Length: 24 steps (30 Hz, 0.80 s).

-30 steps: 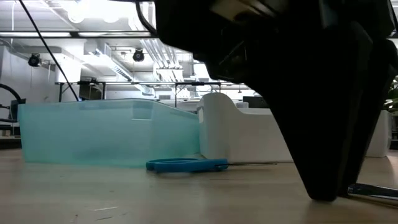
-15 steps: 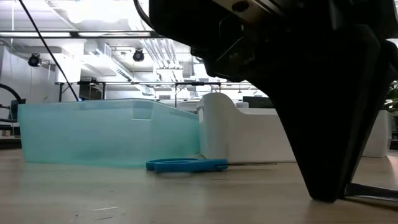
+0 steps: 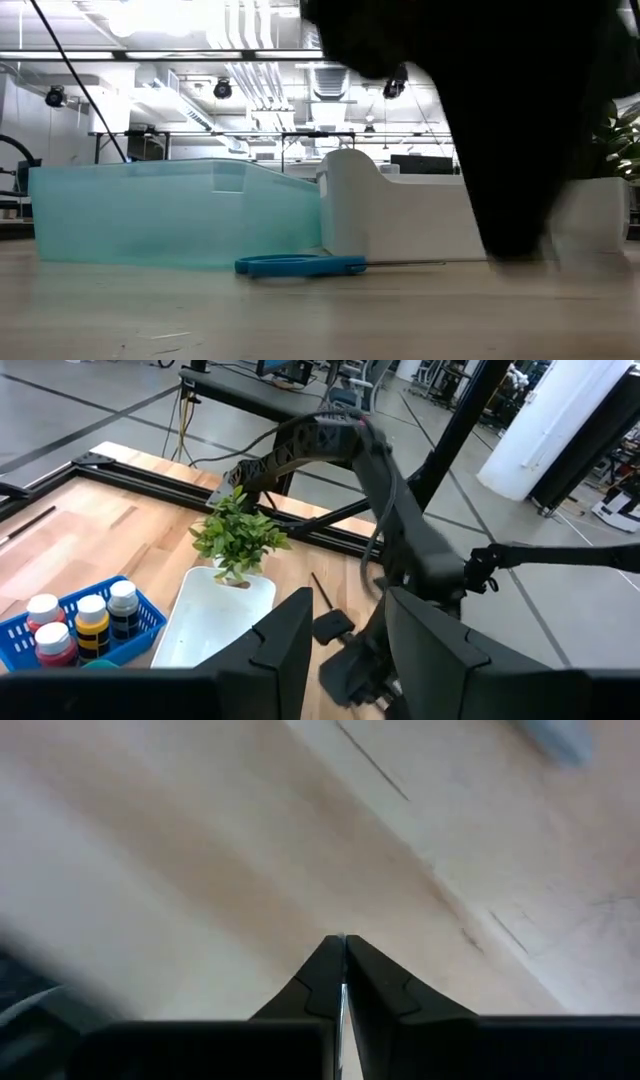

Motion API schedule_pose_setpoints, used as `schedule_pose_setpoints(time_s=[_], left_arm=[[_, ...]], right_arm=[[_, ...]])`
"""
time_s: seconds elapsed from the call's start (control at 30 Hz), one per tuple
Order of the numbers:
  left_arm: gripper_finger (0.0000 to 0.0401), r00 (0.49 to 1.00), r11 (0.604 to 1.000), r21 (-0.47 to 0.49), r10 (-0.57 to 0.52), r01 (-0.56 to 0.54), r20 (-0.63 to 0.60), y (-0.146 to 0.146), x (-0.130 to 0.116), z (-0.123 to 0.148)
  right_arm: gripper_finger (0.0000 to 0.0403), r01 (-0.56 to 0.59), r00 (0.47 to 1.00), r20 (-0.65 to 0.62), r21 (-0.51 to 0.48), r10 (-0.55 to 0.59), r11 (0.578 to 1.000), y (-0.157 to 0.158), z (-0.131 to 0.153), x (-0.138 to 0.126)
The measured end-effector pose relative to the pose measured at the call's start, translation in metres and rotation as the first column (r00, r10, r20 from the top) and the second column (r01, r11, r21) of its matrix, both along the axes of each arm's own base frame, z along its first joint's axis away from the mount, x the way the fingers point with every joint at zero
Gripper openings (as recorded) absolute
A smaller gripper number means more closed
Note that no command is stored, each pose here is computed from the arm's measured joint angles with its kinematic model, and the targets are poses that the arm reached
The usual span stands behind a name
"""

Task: Pick & Place Paint Supplies
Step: Put the black eyeshadow brush into the green bin

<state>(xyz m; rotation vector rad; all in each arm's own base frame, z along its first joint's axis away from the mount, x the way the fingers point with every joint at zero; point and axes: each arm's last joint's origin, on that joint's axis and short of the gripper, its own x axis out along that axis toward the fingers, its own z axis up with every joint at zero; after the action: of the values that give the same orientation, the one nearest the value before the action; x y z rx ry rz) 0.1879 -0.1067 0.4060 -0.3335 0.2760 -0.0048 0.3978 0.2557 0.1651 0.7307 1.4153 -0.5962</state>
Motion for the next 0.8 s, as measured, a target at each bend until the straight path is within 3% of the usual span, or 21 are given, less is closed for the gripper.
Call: schedule_pose_setpoints(time_s=[0.13, 0.23, 0.4, 0.47, 0.6, 0.73, 0.8], left_arm=[[0.0138, 1.000, 1.000, 0.004, -0.021, 0.021, 0.000, -0.003, -0.002, 0.000], [0.0138, 0.999, 0.999, 0.013, -0.045, 0.045, 0.002, -0.007, -0.005, 0.000], [0.0138, 0.997, 0.997, 0.015, -0.074, 0.074, 0.009, -0.009, -0.012, 0.003], [0.0138, 0.997, 0.997, 0.021, -0.079, 0.079, 0.005, -0.009, -0.015, 0.003], [0.0138, 0.992, 0.991, 0.022, -0.129, 0.129, -0.006, -0.014, -0.020, 0.002], [0.0138, 0.981, 0.981, 0.016, -0.191, 0.191, -0.028, -0.021, -0.026, 0.001], [0.0138, 0.978, 0.978, 0.010, -0.206, 0.206, -0.031, -0.024, -0.028, 0.000]], right_arm=[[0.0008, -0.005, 0.989, 0.145, 0.007, 0.004, 1.000, 0.002, 0.042, -0.003], [0.0008, -0.013, 0.953, 0.303, 0.000, 0.013, 1.000, 0.002, 0.071, -0.002], [0.0008, 0.056, 0.816, 0.574, 0.027, -0.061, 0.998, -0.022, 0.122, 0.012], [0.0008, 0.106, 0.779, 0.621, 0.008, -0.088, 0.994, -0.042, 0.128, 0.023], [0.0008, 0.194, 0.760, 0.638, -0.037, -0.126, 0.980, -0.087, 0.128, 0.044], [0.0008, 0.191, 0.716, 0.690, -0.045, -0.108, 0.981, -0.128, 0.135, 0.064], [0.0008, 0.196, 0.723, 0.683, -0.061, -0.102, 0.979, -0.149, 0.133, 0.069]])
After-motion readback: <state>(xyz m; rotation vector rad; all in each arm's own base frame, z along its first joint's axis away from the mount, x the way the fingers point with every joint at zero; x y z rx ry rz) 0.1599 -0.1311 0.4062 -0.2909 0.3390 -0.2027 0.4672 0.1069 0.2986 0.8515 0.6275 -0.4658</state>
